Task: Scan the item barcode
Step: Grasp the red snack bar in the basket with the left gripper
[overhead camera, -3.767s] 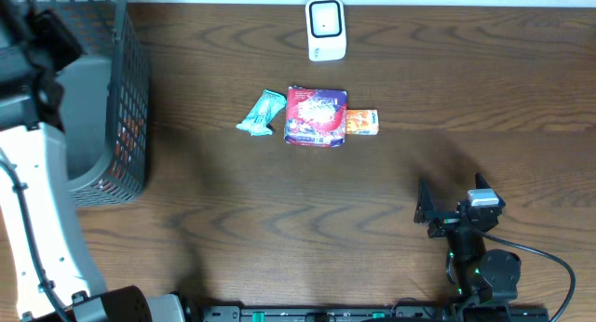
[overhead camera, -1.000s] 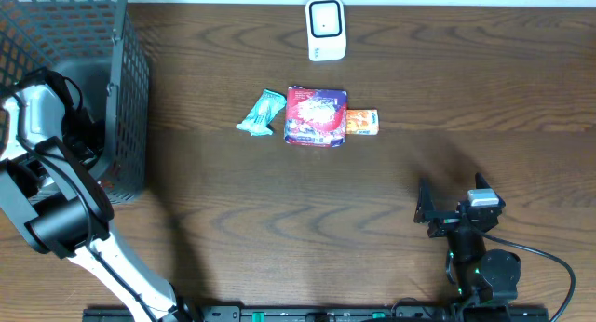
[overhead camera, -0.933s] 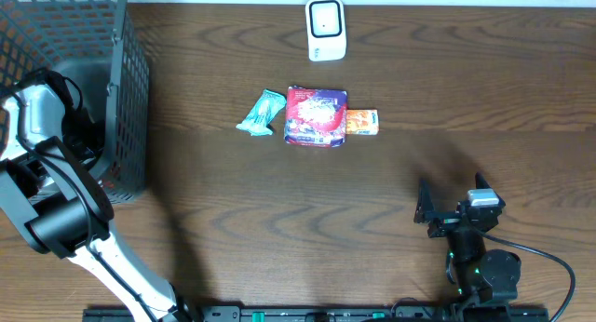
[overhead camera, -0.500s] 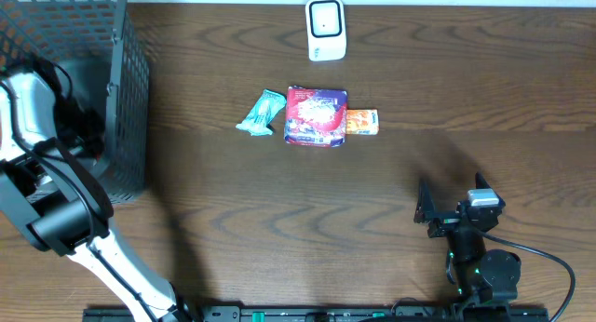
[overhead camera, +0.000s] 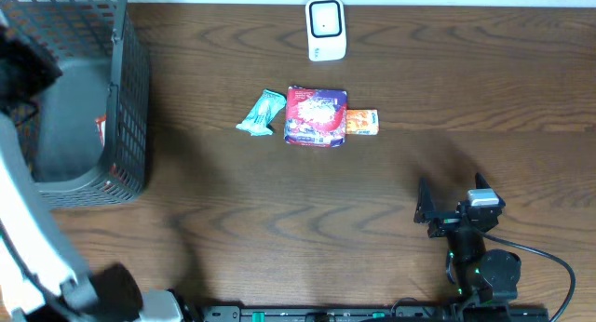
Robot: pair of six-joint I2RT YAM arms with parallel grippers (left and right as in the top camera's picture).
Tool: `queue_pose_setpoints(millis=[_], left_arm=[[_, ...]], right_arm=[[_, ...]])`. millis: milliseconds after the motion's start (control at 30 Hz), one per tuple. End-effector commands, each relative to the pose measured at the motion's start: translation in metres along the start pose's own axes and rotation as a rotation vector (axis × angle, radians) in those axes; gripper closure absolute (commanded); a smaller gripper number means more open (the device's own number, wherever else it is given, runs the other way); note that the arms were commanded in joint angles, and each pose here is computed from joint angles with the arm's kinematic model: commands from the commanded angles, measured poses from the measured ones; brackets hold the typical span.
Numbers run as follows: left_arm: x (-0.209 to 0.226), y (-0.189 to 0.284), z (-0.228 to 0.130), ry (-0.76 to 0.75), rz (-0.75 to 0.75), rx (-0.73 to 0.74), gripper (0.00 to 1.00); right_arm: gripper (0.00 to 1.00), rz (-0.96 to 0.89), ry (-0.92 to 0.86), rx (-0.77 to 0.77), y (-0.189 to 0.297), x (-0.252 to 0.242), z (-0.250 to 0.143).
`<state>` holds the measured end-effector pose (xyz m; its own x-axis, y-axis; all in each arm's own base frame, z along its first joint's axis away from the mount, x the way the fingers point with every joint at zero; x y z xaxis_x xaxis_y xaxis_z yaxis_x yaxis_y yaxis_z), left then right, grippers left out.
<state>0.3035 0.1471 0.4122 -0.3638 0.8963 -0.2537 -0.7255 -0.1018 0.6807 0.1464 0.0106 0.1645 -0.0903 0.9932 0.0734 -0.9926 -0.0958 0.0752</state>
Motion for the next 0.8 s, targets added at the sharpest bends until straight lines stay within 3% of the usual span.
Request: queue_pose_setpoints(millis=[0,100,167,233,367,433,767], left_arm=[[-0.017,0.027,0.001,-0.029,-0.058,-0.068,0.93],[-0.015,0.037,0.000,-0.033,0.011,-0.098,0.92],[-0.008,0.033,-0.002,-0.024,0.090,-0.079,0.70],[0.000,0.025,-0.006,-0.013,0.167,-0.039,0.55],[0.017,-0.004,-0.016,0.001,0.299,0.058,0.31],[0.027,-0.020,-0.018,0.041,0.356,0.093,0.26],[0.064,-0.101,-0.042,0.110,0.416,0.369,0.25]], right_arm=[[0.01,-0.017,-0.004,0.000,0.000,-0.002,0.000],[0.01,-0.017,-0.004,0.000,0.000,-0.002,0.000],[0.01,-0.017,-0.004,0.000,0.000,-0.002,0.000],[0.01,-0.017,-0.004,0.000,0.000,-0.002,0.000],[0.01,-0.017,-0.004,0.000,0.000,-0.002,0.000],[0.01,-0.017,-0.004,0.000,0.000,-0.002,0.000],[0.01,-0.017,-0.004,0.000,0.000,-0.002,0.000]])
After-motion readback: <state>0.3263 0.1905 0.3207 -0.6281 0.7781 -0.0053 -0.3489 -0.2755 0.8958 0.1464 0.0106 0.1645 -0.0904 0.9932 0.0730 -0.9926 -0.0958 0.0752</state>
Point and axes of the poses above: each gripper's point midway between its finger pads, its own y axis back along the fingers, its own x axis along the line the jaws close on, z = x × y, the point moved 10 cm from there along y, back along the fingers, and after that the axes turned 3 degrees about -y, right-handed, at the moved point
